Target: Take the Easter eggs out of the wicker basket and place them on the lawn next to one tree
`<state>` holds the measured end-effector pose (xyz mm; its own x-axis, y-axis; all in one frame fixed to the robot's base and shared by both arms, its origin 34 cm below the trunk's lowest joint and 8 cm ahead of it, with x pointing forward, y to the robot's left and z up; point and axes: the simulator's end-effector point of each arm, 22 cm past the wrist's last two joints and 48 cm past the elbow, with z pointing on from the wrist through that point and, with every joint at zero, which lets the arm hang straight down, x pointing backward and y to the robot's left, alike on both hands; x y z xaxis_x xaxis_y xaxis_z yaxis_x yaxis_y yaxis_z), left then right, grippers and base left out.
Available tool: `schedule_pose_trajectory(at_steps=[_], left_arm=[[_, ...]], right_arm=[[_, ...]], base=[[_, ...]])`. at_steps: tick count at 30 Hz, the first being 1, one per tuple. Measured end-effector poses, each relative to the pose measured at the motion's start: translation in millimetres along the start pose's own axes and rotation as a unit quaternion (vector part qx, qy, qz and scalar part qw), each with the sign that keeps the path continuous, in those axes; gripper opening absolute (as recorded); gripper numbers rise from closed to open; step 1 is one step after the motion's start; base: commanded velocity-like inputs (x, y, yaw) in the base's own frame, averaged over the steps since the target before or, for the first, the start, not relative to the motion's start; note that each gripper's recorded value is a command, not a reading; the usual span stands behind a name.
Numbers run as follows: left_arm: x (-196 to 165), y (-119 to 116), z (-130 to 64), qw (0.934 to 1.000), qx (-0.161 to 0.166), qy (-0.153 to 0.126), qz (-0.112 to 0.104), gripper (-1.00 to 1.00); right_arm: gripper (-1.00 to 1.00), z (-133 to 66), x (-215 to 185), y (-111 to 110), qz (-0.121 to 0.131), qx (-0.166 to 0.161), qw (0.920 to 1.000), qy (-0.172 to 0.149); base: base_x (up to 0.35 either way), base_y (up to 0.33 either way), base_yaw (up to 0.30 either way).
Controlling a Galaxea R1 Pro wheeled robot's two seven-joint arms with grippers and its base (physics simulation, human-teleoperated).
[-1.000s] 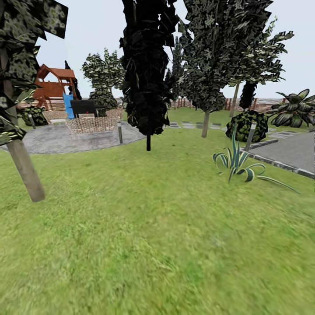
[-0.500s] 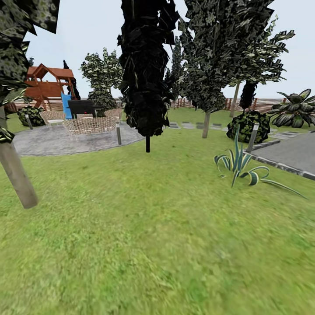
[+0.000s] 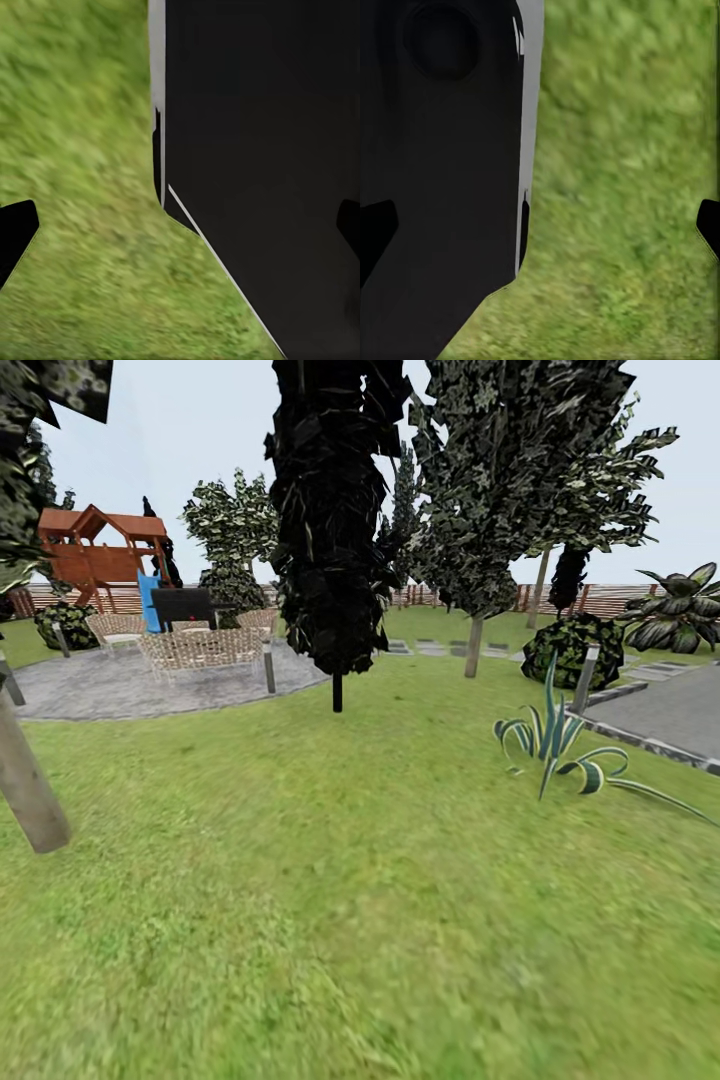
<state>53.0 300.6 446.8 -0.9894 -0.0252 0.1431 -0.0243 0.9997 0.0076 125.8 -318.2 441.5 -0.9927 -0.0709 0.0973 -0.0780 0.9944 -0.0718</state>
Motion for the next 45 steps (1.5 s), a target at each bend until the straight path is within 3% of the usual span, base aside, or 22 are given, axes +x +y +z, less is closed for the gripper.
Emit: schedule_pose_trajectory(at_steps=[21,45], left_arm=[[-0.8,0.2,0.0,1.0000,0.000,-0.002,0.000,1.00],[-0.3,-0.1,0.0,1.0000,0.000,0.000,0.000,1.00]], right_arm=[[1.00,0.0,0.1,0.0,0.000,0.000,1.0000,0.000],[1.00,0.0,0.2,1.6,0.001,-0.002,1.0000,0.000]], base=[[0.338,0.053,-0.008],[0.338,0.127,-0.286]])
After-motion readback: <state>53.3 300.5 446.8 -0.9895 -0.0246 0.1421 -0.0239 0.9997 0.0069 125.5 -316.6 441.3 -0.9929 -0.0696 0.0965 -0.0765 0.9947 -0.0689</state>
